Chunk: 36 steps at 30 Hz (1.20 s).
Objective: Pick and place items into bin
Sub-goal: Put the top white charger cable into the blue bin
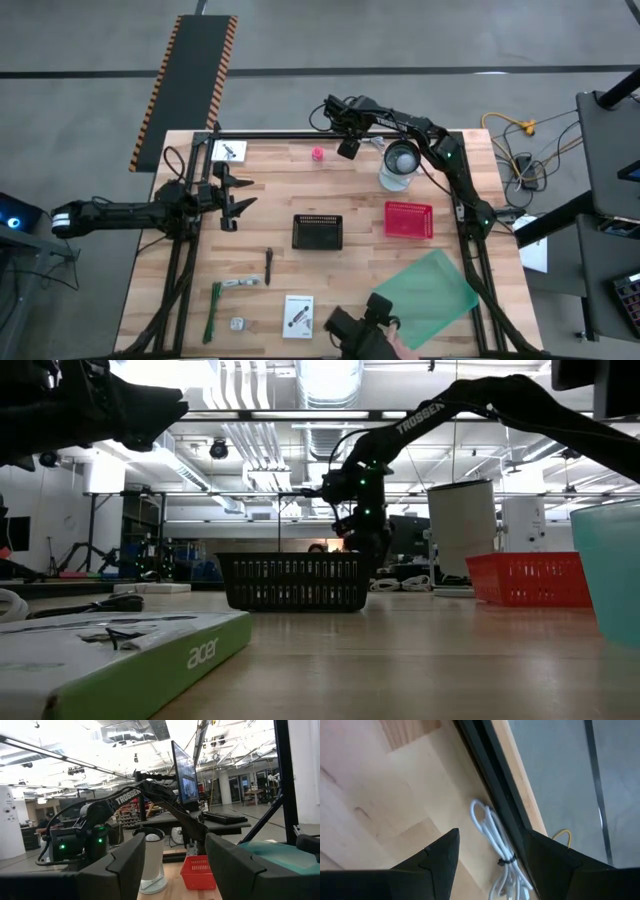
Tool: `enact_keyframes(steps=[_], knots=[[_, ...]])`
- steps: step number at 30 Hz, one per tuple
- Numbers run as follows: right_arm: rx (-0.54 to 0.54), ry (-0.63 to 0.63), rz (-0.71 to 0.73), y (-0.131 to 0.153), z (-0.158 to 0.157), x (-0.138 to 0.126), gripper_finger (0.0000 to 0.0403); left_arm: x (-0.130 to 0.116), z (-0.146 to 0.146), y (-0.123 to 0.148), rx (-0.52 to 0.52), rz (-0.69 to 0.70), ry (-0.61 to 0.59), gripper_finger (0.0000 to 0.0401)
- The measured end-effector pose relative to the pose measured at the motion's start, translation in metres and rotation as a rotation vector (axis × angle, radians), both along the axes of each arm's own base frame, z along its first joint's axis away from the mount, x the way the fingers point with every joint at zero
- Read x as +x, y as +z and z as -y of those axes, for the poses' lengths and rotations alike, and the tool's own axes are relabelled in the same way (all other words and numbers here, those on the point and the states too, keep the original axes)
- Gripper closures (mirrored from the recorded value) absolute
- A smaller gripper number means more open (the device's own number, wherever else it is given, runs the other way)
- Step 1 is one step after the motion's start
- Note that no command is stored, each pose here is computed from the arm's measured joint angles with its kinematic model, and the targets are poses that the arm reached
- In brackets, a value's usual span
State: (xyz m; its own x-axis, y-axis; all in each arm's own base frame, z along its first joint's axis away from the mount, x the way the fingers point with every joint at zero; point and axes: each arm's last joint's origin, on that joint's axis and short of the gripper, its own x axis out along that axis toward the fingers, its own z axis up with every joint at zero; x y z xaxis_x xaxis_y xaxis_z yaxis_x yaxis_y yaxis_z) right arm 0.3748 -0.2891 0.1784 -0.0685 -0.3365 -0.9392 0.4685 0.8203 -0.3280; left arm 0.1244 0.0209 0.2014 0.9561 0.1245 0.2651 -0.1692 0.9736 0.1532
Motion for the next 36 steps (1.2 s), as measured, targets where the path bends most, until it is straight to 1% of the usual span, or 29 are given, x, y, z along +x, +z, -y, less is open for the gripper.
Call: enact_keyframes(steps=[3, 13, 18, 23, 32, 36], knots=[[-0.006, -0.003, 0.010, -0.001, 0.001, 0.001, 0.0197, 0.000, 0.000, 0.000, 0.000, -0.001, 0.000, 0.0209], [0.002, -0.084, 0.017, -0.008, 0.004, -0.005, 0.0197, 0.000, 0.000, 0.000, -0.001, -0.004, 0.000, 0.0209], [0.024, -0.055, -0.023, -0.017, 0.005, -0.011, 0.0197, 0.000, 0.000, 0.000, -0.001, -0.004, 0.000, 0.0209], [0.030, -0.053, -0.032, -0.021, 0.004, -0.013, 0.0197, 0.000, 0.000, 0.000, -0.001, -0.004, 0.000, 0.0209], [0.003, -0.032, -0.043, -0.026, 0.005, -0.013, 0.0197, 0.000, 0.000, 0.000, -0.001, -0.003, 0.000, 0.0209], [-0.008, -0.046, -0.028, -0.025, 0.006, -0.012, 0.0197, 0.000, 0.000, 0.000, -0.001, -0.003, 0.000, 0.0209]])
